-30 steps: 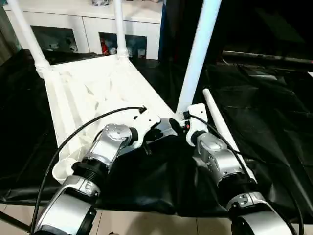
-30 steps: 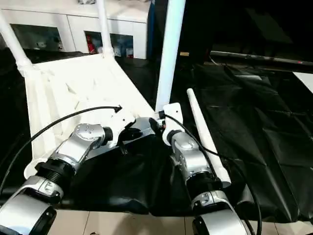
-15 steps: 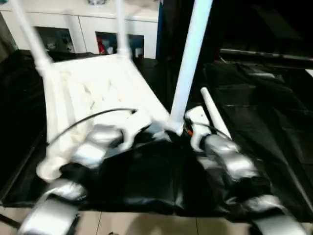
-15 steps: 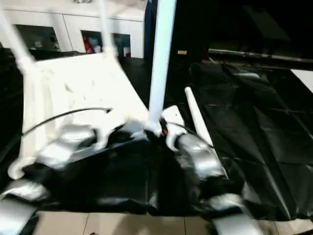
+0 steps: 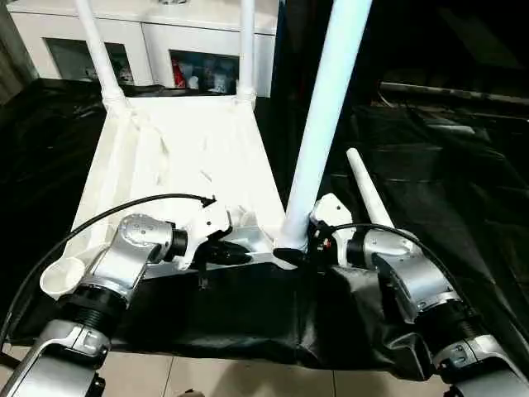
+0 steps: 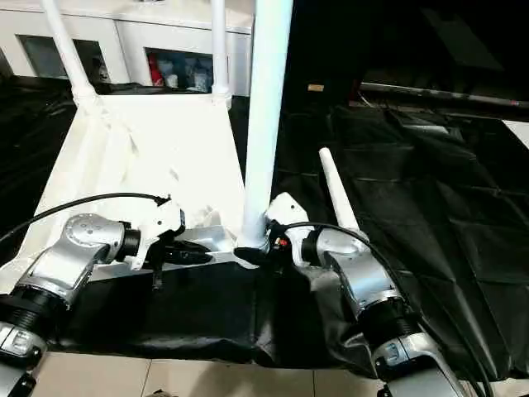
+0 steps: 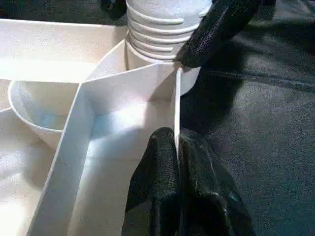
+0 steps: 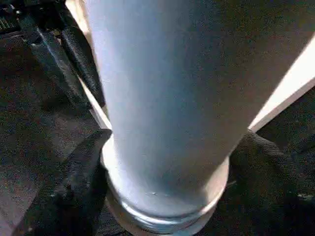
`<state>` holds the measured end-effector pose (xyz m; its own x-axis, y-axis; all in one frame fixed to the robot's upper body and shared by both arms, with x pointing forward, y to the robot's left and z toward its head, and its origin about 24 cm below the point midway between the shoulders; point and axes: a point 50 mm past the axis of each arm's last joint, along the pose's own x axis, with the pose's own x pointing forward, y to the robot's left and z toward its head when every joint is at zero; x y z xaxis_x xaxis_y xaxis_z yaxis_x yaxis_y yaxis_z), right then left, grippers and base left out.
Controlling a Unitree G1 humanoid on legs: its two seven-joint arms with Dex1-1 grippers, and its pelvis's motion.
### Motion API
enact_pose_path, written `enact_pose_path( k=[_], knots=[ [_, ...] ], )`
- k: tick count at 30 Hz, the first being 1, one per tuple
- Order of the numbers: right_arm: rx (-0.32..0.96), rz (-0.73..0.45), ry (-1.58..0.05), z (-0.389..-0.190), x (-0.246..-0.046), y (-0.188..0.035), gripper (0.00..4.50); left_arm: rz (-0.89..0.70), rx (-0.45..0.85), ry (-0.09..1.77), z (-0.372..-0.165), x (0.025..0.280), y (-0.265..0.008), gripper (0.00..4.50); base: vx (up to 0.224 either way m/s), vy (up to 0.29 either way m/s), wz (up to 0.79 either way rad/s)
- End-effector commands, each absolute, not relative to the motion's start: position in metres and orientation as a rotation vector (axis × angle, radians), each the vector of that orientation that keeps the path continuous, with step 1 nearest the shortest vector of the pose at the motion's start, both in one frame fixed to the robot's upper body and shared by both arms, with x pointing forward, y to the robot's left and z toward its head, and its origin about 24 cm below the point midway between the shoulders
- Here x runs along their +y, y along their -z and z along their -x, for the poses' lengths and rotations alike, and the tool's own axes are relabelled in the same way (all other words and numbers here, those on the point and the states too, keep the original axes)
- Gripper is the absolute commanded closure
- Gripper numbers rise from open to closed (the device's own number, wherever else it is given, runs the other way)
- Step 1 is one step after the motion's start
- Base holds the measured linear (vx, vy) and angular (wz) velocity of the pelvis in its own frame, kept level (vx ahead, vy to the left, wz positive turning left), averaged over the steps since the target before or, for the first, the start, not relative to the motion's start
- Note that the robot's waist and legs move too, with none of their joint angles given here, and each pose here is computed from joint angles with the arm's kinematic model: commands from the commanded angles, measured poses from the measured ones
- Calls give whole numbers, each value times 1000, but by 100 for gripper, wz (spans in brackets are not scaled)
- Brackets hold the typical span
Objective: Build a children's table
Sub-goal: Rotate leg to tighten
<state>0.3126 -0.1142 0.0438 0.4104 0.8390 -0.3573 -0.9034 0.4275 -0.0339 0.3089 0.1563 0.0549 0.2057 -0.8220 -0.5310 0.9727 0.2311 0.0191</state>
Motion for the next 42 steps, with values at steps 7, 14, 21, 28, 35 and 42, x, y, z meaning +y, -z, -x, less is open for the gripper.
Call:
enact_pose_path(
  k=[7, 14, 21, 28, 35, 42],
  knots=[
    [304, 216, -1086, -313, -118, -45, 165, -327, 499, 1371, -299, 152, -46, 450, 0, 0, 0],
    [337, 110, -699, -331, -120, -27, 174, -347, 483, 1117, -321, 142, -39, 450, 0, 0, 0],
    [407, 73, -364, -338, -94, -10, 175, -312, 475, 891, -341, 104, -34, 450, 0, 0, 0],
    [328, 27, -424, -342, -75, -19, 105, -351, 446, 926, -343, 100, -36, 450, 0, 0, 0],
    [273, 57, -564, -344, -81, -32, 71, -359, 447, 983, -336, 121, -34, 450, 0, 0, 0],
    [243, 177, -823, -332, -106, -39, 71, -345, 409, 1217, -319, 140, -44, 450, 0, 0, 0]
  ],
)
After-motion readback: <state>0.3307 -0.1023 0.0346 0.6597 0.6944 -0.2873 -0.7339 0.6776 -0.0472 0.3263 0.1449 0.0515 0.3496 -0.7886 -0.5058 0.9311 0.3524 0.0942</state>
